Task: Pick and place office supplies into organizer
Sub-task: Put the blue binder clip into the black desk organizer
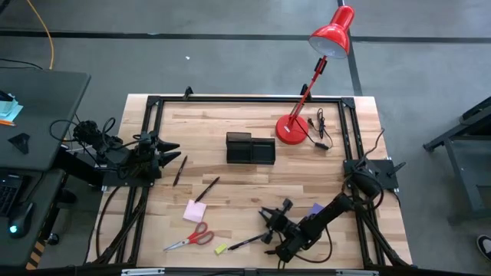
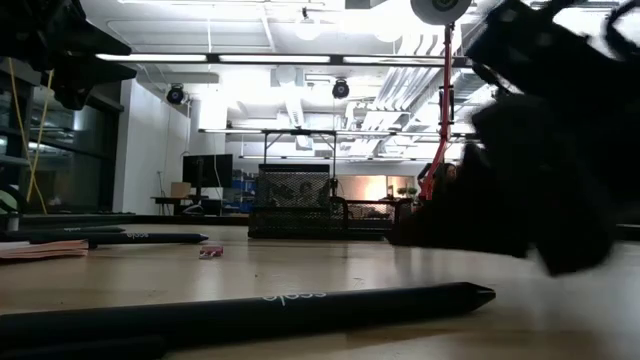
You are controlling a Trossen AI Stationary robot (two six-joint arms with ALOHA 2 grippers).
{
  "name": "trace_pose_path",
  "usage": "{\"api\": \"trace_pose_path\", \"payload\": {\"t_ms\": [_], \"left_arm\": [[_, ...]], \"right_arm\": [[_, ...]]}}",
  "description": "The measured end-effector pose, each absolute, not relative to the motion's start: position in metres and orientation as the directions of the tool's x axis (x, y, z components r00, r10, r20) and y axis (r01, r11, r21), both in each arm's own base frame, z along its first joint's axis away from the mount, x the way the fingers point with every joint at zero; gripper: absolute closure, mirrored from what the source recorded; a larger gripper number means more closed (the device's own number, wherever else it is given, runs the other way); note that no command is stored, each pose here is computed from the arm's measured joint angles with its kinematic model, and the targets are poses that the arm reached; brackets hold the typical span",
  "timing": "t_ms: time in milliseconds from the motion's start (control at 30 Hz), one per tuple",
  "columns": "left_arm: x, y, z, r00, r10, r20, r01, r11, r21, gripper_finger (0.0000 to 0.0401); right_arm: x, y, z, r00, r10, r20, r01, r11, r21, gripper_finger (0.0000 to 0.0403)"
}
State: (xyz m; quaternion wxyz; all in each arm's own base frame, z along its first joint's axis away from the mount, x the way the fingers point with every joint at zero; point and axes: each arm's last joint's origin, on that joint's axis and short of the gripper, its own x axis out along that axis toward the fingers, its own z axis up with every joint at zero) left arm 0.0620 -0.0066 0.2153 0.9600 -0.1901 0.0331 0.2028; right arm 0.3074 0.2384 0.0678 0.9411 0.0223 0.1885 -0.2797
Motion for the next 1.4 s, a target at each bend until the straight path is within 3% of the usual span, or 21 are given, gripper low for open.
{"api": "trace_pose_path", "payload": {"t_ms": [167, 433, 967, 1400], "left_arm": [[0.062, -0.007, 0.215, 0.915, 0.377, -0.141, -0.402, 0.845, -0.352, 0.0233], [0.062, -0.007, 0.215, 0.915, 0.377, -0.141, -0.402, 0.845, -0.351, 0.0233], [0.062, -0.007, 0.215, 0.916, 0.377, -0.141, -0.402, 0.845, -0.352, 0.0233], [0.062, -0.007, 0.215, 0.915, 0.377, -0.141, -0.402, 0.845, -0.351, 0.0233]], "right_arm": [[0.319, 0.236, 0.075, 0.769, -0.532, -0.356, 0.531, 0.840, -0.110, 0.0342], [0.343, 0.223, 0.089, 0.744, -0.587, -0.320, 0.554, 0.809, -0.197, 0.0362], [0.396, 0.184, 0.120, 0.698, -0.642, -0.317, 0.552, 0.764, -0.334, 0.0360], [0.427, 0.149, 0.128, 0.773, -0.475, -0.421, 0.421, 0.880, -0.221, 0.0363]]}}
